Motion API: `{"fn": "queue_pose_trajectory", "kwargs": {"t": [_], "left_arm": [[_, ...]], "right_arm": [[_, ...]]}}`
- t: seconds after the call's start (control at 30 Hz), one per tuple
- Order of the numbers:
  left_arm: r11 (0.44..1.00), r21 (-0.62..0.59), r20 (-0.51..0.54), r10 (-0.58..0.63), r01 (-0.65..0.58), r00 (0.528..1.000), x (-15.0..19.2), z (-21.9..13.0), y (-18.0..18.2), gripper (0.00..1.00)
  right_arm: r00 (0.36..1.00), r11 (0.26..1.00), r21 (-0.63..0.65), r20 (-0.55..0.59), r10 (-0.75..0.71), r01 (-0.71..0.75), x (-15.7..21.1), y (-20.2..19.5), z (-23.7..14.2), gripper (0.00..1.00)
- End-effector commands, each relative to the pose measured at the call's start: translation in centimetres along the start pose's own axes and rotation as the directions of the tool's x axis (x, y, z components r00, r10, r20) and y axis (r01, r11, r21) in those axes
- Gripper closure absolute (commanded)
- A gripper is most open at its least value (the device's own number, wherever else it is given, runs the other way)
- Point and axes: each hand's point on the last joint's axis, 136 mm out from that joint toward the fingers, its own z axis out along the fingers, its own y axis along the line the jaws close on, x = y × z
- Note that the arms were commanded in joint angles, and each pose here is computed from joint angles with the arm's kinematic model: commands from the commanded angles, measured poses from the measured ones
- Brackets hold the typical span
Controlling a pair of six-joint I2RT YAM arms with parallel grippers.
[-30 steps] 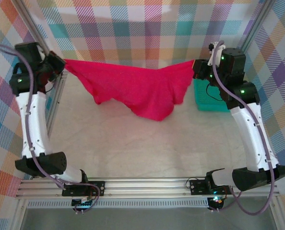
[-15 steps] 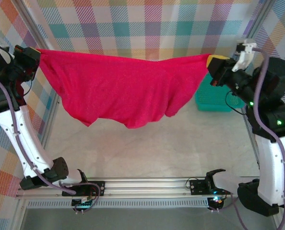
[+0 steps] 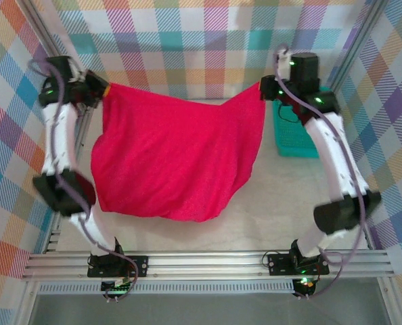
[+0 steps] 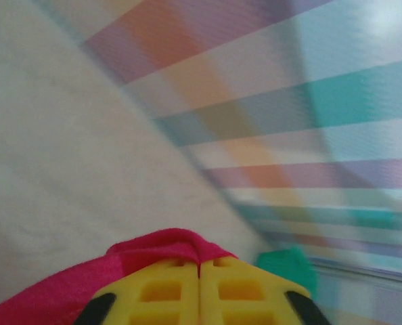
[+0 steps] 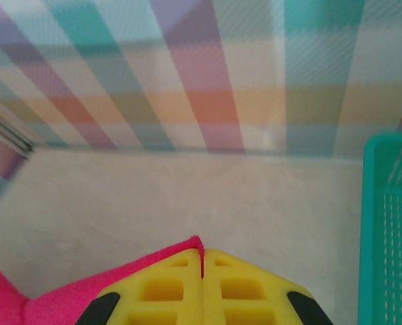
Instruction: Fold the inside-out t-shirt
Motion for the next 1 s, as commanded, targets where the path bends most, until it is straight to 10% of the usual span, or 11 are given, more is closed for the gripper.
{"fn": "queue_pose_trajectory", "kwargs": {"t": [0.0,0.1,0.6,0.8,0.97], "left_arm": [[0.986,-0.168,-0.019,0.016,-0.019,1.0,-0.3,3.9,2.8,0.46],[0.957,-0.288,0.004,0.049,-0.046,0.999,-0.4,4.3,4.3,0.27],[0.958,-0.192,-0.374,0.13,-0.214,0.918,26.2,2.6,12.0,0.28],[0.923,-0.292,-0.416,0.112,-0.249,0.902,27.8,3.6,17.3,0.27],[0.892,-0.37,-0.384,0.109,-0.26,0.917,24.9,8.1,18.7,0.27]], "right_arm": [[0.999,0.997,0.066,-0.019,0.034,-0.033,-1.3,-2.4,3.9,0.75],[0.986,0.995,0.072,-0.145,0.085,-0.075,0.2,-2.8,7.3,0.41],[0.8,0.976,-0.027,-0.578,0.163,-0.218,26.2,5.9,4.9,0.36],[0.702,0.954,0.033,-0.669,0.244,-0.299,33.9,5.1,6.2,0.35],[0.688,0.956,0.101,-0.674,0.269,-0.274,32.5,1.2,11.6,0.37]]}}
